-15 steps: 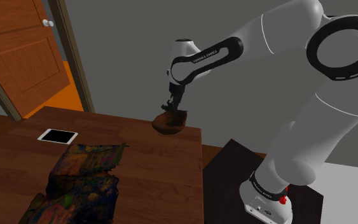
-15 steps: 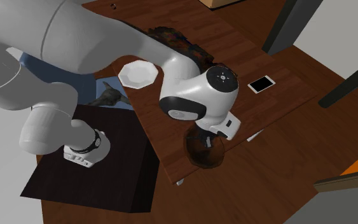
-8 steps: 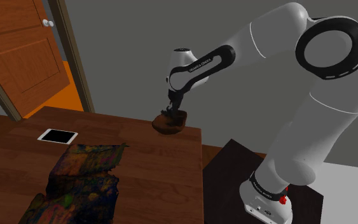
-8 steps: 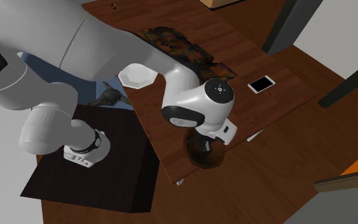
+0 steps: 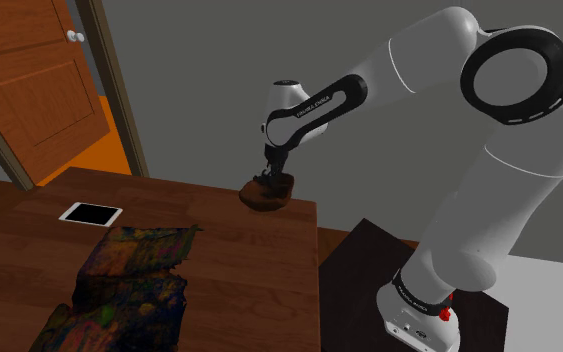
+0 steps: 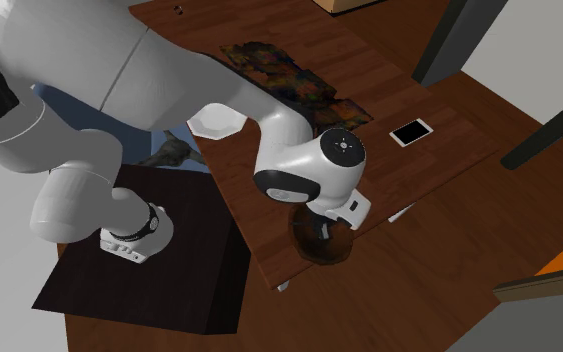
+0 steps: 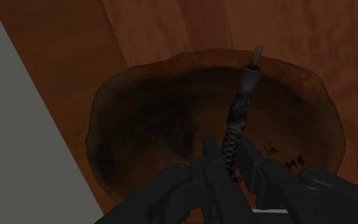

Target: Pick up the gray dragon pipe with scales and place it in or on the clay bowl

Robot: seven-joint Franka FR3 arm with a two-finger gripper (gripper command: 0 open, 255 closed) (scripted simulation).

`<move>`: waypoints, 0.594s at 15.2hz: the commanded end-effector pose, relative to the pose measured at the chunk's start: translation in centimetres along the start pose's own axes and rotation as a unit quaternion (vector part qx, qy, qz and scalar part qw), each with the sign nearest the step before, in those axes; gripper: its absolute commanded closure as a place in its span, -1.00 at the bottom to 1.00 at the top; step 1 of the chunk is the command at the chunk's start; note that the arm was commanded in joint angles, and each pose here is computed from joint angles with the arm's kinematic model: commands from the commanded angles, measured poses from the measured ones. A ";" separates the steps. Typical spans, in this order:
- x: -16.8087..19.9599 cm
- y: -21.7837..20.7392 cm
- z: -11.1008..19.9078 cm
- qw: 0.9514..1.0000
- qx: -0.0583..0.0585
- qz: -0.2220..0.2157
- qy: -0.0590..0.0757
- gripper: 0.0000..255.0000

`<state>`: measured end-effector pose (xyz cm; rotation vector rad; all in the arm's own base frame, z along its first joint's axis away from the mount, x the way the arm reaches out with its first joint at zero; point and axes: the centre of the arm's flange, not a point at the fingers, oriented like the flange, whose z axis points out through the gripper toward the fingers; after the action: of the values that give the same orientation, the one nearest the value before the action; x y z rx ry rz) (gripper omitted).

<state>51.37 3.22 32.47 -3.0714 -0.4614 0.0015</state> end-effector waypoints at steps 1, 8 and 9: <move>0.0 0.0 0.0 1.000 0.000 0.000 0.000 -1.00; 0.0 0.0 -2.6 1.000 0.000 0.000 0.000 -1.00; 0.0 0.0 -4.0 1.000 0.000 0.000 0.000 -1.00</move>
<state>51.48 3.13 35.13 -3.0714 -0.4614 -0.0006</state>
